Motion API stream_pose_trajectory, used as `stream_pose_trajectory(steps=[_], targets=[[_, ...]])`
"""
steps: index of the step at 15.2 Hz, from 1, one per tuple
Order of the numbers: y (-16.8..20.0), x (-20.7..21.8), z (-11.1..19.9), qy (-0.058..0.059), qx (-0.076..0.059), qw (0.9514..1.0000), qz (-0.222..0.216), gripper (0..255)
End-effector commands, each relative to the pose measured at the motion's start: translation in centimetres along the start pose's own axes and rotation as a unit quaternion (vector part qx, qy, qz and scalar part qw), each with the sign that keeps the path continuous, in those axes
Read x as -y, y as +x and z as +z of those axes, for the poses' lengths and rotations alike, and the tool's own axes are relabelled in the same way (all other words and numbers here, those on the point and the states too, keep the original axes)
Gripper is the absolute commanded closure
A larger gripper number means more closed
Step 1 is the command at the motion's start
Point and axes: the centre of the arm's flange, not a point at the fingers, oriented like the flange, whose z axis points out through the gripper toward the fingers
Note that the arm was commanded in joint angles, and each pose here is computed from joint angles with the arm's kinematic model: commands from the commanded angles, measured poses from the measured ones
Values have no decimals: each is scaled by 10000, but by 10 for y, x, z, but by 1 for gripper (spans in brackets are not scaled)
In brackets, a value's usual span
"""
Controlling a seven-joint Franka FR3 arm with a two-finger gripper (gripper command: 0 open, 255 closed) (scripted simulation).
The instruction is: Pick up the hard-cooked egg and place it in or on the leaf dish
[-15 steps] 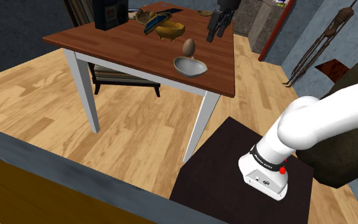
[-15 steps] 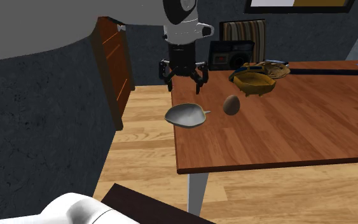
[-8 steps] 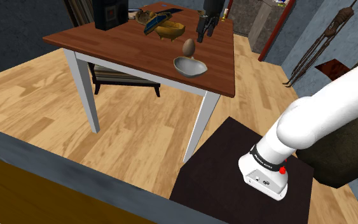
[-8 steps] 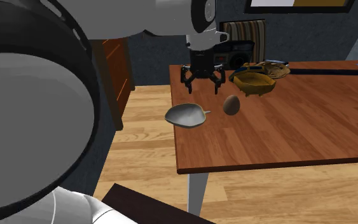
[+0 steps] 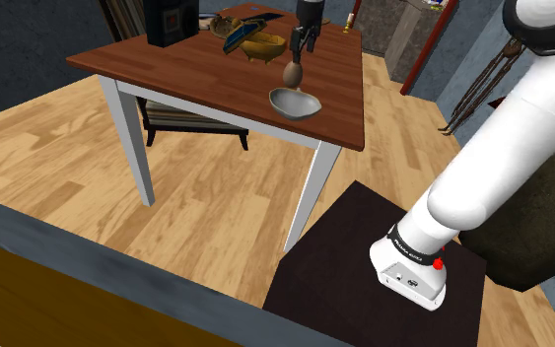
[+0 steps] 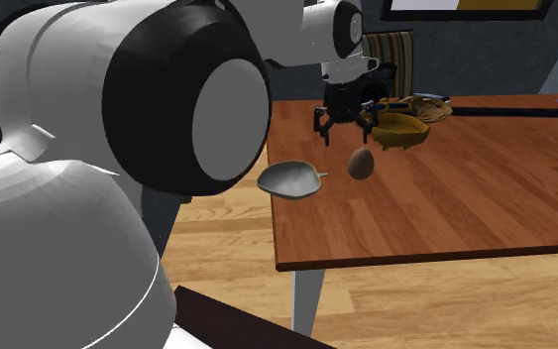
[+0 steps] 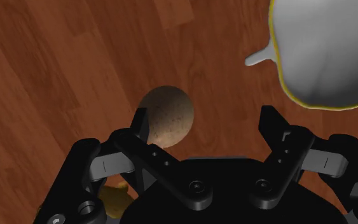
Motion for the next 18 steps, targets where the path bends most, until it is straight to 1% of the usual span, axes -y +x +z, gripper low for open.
stream_pose_trajectory(steps=[1,4,12,18], targets=[[21,-11,14,-109,67,9999,-56,0],[49,-29,29,-254,160,9995,-127,0],[48,-31,69,-254,160,9995,-127,0],[48,-31,69,-254,160,9995,-127,0]])
